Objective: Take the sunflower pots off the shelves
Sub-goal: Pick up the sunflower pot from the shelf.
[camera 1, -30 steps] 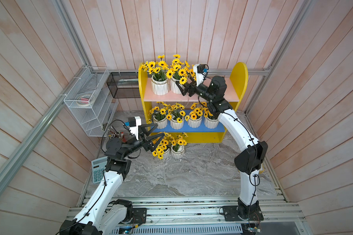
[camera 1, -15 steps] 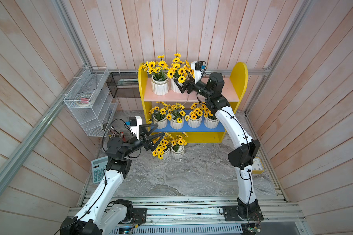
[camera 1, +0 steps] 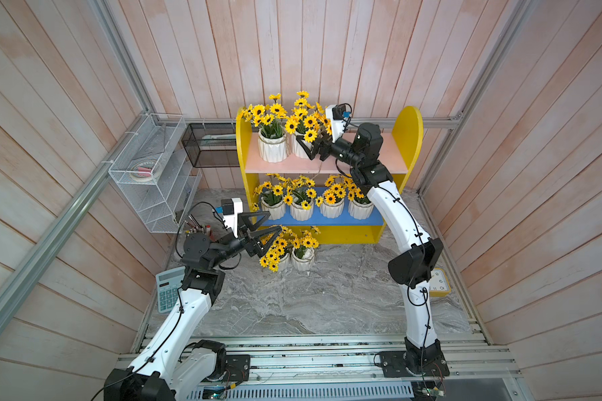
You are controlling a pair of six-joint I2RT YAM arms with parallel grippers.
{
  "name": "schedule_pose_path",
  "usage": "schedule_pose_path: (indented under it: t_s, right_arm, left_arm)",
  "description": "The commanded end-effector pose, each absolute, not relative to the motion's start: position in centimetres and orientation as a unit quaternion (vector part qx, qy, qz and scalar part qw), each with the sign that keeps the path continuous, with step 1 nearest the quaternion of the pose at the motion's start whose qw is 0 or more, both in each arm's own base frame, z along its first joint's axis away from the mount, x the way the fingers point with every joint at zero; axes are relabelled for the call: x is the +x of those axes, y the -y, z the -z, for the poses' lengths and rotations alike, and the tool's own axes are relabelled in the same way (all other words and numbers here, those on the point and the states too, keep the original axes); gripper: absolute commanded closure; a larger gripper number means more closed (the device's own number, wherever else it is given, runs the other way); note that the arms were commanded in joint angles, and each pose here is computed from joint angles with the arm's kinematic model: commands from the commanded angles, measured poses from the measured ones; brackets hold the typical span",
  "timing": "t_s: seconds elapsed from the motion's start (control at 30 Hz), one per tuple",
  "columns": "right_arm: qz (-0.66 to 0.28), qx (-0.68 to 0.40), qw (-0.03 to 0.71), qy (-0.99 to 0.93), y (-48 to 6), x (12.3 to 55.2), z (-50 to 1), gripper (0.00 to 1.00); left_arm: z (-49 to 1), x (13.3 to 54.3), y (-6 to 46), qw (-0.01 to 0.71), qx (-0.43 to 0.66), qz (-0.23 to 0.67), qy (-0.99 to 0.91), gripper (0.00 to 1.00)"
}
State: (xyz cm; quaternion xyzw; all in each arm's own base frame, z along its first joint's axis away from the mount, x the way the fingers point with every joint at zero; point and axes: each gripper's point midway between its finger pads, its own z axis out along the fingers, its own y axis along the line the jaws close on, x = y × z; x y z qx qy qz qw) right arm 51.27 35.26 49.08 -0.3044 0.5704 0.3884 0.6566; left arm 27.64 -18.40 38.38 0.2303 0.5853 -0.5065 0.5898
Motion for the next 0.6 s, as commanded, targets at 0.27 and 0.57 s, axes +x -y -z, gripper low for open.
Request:
schedule_pose_path:
  t_s: [0.27,0.57]
  right_arm:
    - [-0.364,-0.299,0.638,-0.609,-36.4,52.5,-45.4,0.24]
    - [-0.365,-0.306,0.641,-0.601,-36.1,51.5,-46.4,0.39]
  left_arm:
    - [-38.5,27.5,18.3,0.592,0.234,0.506,-0.582,0.0]
    - [-38.5,27.6,18.3,0.593,0.234,0.505,-0.582,0.0]
